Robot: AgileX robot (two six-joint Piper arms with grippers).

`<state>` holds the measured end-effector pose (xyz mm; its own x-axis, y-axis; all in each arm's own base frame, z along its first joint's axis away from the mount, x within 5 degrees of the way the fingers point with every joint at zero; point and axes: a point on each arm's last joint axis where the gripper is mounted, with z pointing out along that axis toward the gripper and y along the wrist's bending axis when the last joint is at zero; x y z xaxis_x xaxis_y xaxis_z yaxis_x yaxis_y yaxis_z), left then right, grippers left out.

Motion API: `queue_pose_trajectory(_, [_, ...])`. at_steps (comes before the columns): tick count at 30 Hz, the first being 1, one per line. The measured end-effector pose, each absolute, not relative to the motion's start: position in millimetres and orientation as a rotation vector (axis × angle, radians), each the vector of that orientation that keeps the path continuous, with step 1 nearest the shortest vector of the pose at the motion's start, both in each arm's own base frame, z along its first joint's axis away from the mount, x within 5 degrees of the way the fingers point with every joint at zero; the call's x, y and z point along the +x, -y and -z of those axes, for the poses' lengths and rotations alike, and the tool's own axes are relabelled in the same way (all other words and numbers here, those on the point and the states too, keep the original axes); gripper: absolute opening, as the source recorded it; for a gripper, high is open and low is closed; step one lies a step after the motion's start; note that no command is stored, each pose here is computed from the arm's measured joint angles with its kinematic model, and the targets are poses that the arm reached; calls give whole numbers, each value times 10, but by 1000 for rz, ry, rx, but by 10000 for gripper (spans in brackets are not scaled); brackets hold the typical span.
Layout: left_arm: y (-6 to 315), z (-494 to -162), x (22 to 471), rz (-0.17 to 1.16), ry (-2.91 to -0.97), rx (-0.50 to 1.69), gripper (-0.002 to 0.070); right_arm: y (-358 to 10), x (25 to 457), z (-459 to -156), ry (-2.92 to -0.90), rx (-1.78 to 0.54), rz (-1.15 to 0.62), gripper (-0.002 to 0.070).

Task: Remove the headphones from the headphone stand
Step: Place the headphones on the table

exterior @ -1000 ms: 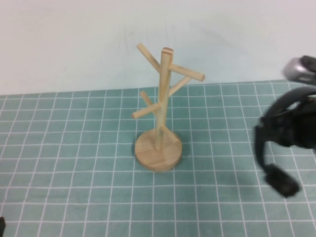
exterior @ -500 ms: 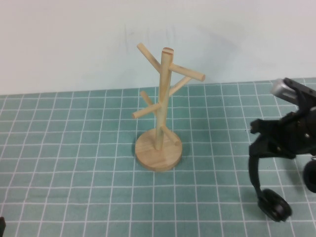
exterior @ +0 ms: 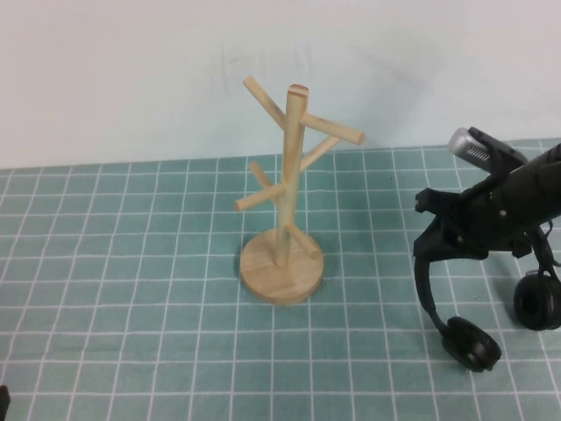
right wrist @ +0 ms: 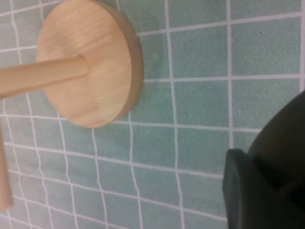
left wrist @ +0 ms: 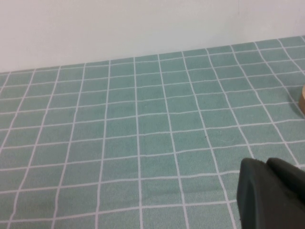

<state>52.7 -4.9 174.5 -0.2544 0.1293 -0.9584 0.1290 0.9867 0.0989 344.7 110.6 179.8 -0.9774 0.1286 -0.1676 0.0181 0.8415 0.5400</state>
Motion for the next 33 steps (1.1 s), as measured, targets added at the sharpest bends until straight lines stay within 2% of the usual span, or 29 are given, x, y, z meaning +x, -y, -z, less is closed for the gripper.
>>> queue_pose_trajectory(6, [49, -1745, 527, 0, -1832, 189, -6, -1126, 3501, -1614, -2864, 157, -842, 67])
queue_pose_trajectory(13, [49, -1745, 527, 0, -1832, 189, -6, -1104, 3491, -1451, -2915, 115, -793, 164])
queue_pose_trajectory(16, [49, -1745, 527, 0, -1832, 189, -6, -1095, 3482, -1469, -2917, 83, -775, 190])
queue_pose_trajectory(24, [49, -1745, 527, 0, -1832, 189, -6, -1038, 3378, -1736, -2916, -96, -688, 199])
queue_pose_trajectory(27, [49, -1745, 527, 0, -1832, 189, -6, -994, 3295, -1892, -2923, -205, -626, 183])
queue_pose_trajectory(33, [49, -1745, 527, 0, -1832, 189, -6, -830, 3020, -2371, -2927, -358, -422, 28])
